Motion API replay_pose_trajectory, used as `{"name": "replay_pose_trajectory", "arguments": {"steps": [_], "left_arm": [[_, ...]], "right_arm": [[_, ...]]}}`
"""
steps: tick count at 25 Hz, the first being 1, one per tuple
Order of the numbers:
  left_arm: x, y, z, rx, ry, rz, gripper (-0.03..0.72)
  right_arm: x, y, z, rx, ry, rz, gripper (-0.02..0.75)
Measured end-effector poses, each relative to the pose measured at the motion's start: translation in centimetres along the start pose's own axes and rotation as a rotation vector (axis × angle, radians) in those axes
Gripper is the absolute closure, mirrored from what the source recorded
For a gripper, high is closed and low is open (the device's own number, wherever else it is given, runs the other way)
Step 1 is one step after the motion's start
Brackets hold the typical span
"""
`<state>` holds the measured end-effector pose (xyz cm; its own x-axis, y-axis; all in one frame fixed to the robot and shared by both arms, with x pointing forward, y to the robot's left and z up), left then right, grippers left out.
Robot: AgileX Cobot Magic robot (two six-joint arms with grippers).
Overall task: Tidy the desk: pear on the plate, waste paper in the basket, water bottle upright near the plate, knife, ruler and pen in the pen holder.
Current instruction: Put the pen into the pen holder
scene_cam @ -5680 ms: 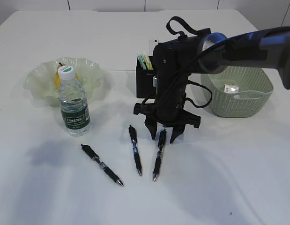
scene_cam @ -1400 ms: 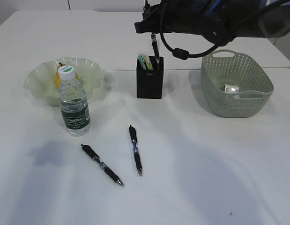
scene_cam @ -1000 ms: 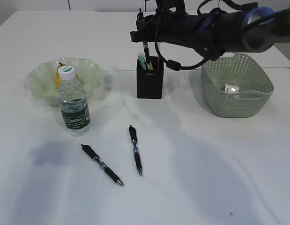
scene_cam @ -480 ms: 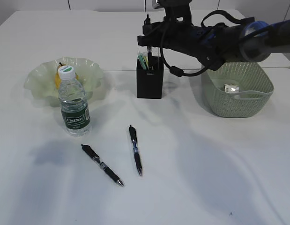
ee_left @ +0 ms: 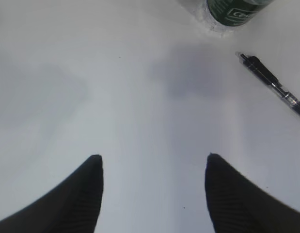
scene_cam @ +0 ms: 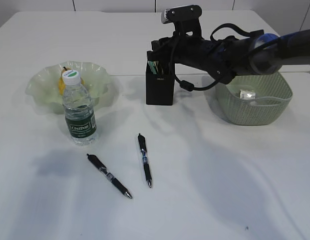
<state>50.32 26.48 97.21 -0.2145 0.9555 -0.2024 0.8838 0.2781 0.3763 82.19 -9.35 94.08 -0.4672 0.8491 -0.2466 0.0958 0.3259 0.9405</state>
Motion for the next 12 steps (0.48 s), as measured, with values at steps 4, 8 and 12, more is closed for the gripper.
{"name": "replay_pose_trajectory", "arguments": {"steps": [4,8,12], "left_arm": [[0.0,0.0,0.0,0.0,0.0,0.0,0.223],[0.04,-0.13,0.0,0.007,0.002,0.0,0.223],[0.18,-0.52,-0.01,0.029,0.01,0.0,0.223]], "right_arm": [[-0.02,-0.08,0.0,0.005,-0.001,0.0,0.404],[-0.05,-0.26,0.0,0.014,-0.003,0.031,0.375],[-0.5,-0.01,-0.57,0.062,-0.014,0.015,0.37]]}}
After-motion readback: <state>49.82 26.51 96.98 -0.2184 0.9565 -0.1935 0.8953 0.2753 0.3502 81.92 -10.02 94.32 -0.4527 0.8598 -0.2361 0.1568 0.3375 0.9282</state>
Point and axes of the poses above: a point on each arm's last joint axis where the gripper is mounted, z pointing out along that axis toward the gripper, x along the wrist's bending axis when the last joint is at zero, y = z × x, the point moved 9 cm from there along z, pointing out along that axis toward the gripper, and after that the axes turned 14 degrees about -z, right-handed, at the moved point
